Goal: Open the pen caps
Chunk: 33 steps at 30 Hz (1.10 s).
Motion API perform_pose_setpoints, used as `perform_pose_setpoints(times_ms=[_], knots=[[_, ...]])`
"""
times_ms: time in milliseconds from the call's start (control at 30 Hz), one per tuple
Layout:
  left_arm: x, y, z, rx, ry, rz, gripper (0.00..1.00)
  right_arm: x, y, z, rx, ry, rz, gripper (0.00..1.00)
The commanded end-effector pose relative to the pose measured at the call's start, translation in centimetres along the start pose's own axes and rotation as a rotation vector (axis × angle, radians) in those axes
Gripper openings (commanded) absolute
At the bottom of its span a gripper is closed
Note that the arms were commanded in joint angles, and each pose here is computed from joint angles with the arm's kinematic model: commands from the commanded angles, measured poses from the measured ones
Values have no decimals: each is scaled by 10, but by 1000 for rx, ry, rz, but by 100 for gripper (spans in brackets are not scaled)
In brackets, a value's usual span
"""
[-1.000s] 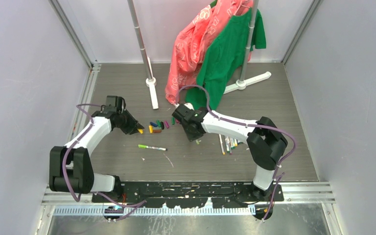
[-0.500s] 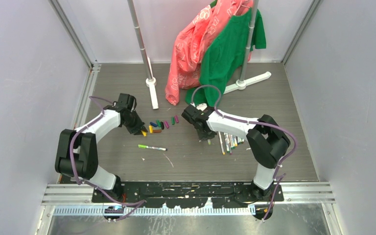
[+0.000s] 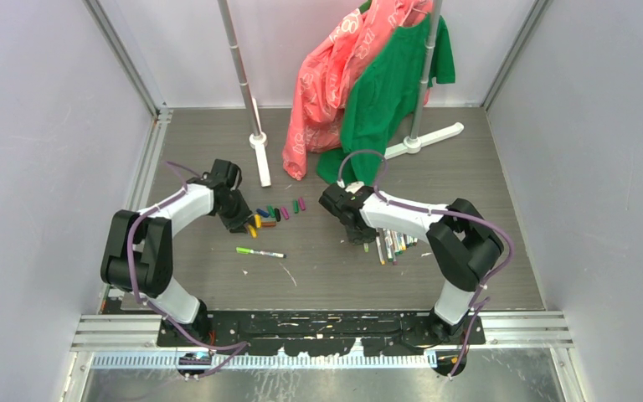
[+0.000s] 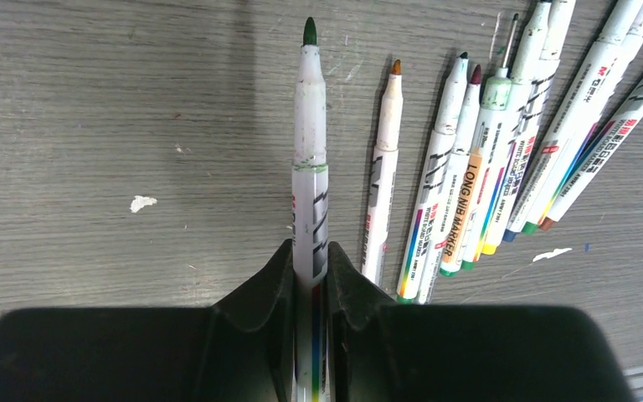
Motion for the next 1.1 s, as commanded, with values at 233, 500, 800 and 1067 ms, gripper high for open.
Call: perform_pose_setpoints(times_ms=[233,500,800,1067], knots=[[-6,30,13,-92,-8,4,45,-9,9,3,-35,-59,9,18],[-5,51,8,-133,25,-34,49,-18,3,0,-24,-77,-9,29],[-4,72,3,-169,40,-68,50,-25,2,5,-35,-85,-27,34],[0,87,-3,-194,48,-93,53,-15,39,28,-109,-34,73,36]])
Point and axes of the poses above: each gripper's point midway between its finger pads, its own y axis back along the fingers, its own x axis along the line the jaws close on, z = x × y, the point moved 4 cm from there along y, back along the fingers, and after that the axes turned 3 degrees about -y, right-handed, at the moved point
